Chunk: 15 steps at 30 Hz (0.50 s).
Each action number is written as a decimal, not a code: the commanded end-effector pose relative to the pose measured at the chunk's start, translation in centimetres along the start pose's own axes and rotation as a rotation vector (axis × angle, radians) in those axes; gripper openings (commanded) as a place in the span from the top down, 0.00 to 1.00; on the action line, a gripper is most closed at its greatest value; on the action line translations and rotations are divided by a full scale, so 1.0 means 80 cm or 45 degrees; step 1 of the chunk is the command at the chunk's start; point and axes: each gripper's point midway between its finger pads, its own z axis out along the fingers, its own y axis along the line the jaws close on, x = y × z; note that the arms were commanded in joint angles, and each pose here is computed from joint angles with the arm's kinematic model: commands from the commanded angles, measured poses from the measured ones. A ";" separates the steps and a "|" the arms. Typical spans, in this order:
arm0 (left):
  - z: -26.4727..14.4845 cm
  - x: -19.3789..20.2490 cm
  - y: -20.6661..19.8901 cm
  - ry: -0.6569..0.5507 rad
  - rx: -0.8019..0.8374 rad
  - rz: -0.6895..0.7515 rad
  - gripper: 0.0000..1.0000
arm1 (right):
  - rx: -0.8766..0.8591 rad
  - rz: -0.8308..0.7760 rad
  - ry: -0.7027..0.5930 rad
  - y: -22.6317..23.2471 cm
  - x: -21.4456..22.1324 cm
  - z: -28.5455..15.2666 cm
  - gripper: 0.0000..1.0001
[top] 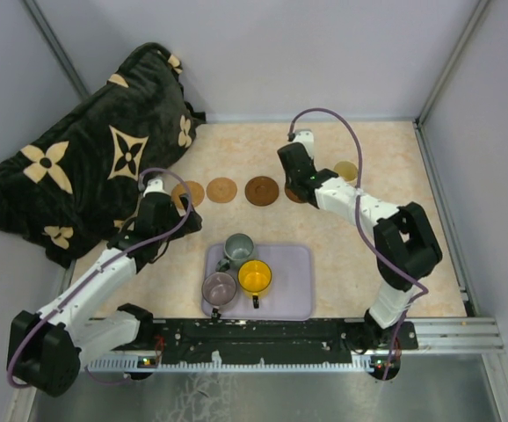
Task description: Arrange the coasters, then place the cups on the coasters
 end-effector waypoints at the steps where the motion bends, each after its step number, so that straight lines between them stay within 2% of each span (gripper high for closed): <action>1: 0.002 -0.004 -0.006 -0.010 0.010 0.002 0.00 | 0.001 0.092 -0.092 0.007 -0.041 0.007 1.00; 15: 0.008 -0.001 -0.005 0.008 0.001 0.007 0.00 | 0.049 0.115 -0.020 -0.011 -0.013 0.021 1.00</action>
